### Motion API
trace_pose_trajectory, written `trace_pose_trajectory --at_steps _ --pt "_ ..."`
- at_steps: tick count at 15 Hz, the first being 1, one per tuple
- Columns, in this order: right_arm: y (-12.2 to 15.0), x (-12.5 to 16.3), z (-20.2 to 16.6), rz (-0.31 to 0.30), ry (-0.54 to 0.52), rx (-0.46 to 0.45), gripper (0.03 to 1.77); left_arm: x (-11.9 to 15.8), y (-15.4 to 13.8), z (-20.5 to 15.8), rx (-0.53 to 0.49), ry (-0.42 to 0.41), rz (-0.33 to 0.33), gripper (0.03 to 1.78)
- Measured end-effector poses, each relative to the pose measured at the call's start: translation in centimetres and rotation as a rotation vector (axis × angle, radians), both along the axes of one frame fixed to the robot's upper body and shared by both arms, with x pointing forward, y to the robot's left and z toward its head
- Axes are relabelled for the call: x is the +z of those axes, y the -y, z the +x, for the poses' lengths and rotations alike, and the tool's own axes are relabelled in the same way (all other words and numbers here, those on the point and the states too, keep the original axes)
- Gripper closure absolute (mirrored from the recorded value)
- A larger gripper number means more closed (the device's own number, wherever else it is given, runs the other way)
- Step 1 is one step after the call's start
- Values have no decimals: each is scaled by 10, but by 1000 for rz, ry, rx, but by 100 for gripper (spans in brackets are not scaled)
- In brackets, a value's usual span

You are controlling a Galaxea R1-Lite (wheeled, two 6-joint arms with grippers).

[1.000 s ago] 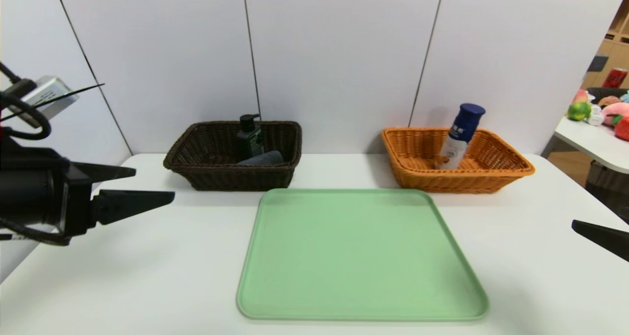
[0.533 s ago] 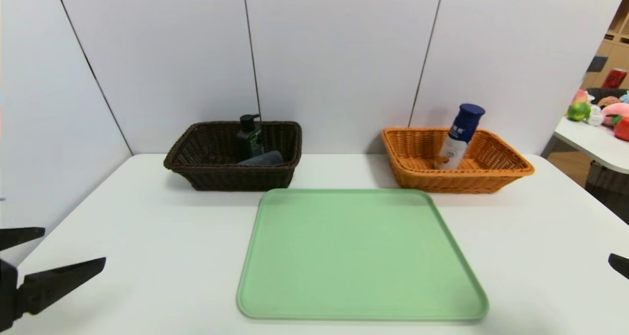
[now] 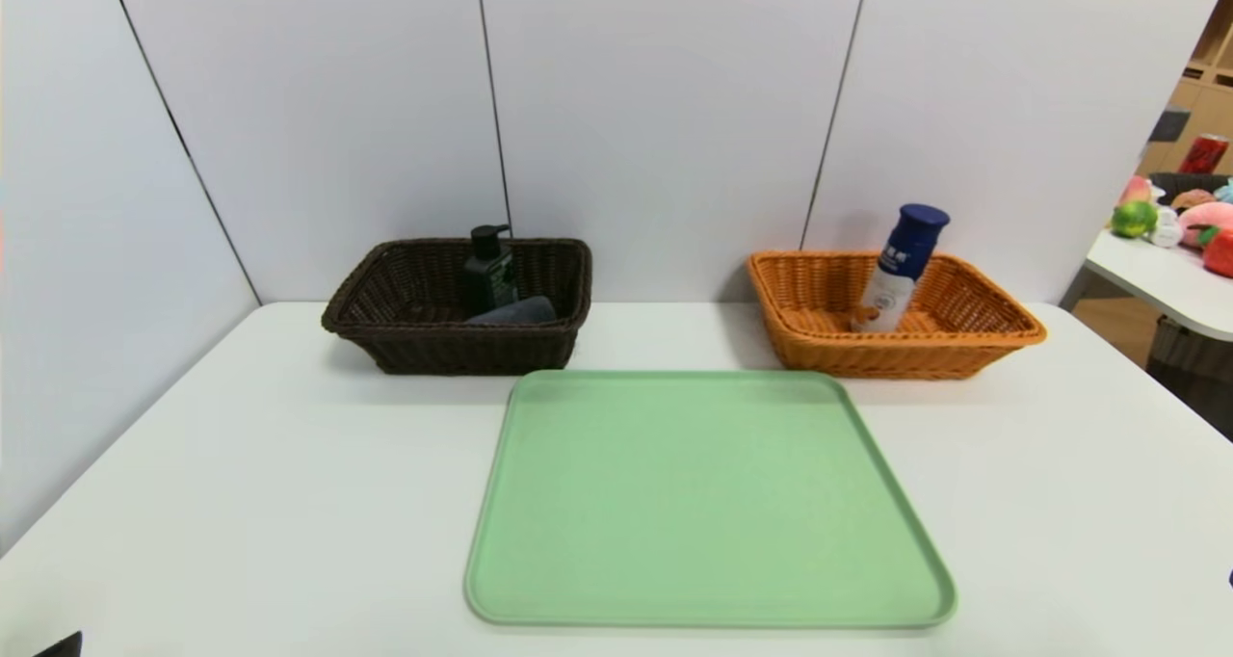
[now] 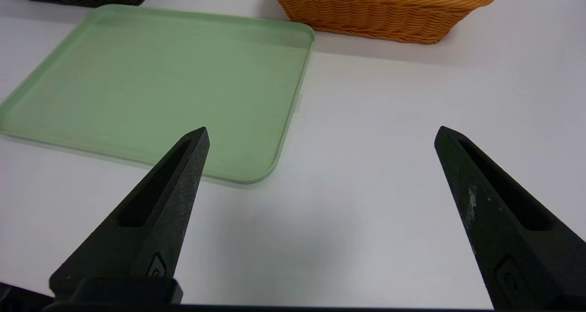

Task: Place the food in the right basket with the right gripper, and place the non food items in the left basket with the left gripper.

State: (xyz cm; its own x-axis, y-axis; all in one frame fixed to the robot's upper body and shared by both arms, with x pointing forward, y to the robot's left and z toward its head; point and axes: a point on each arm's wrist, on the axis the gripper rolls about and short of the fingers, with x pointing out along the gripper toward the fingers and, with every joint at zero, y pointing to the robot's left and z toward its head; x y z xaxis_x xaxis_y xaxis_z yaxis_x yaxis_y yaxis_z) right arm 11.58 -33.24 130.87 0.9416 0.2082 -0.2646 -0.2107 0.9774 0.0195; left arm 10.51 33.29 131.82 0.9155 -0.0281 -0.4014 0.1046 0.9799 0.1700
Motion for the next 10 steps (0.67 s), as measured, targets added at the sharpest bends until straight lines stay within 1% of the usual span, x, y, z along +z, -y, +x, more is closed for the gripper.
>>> trace_pose_trajectory --at_steps 3,5,8,10 --pt "-2 -7 -9 1 -3 3 10 -18 0 -16 29 29 4 12" --pt "-4 -12 -17 4 -16 2 10 -35 0 -24 34 29 4 12" --pt "-6 -19 -29 6 -30 1 10 -58 1 -32 30 23 0 12" --pt "-8 -24 -37 7 -41 -5 10 -67 1 -34 -1 21 -16 12"
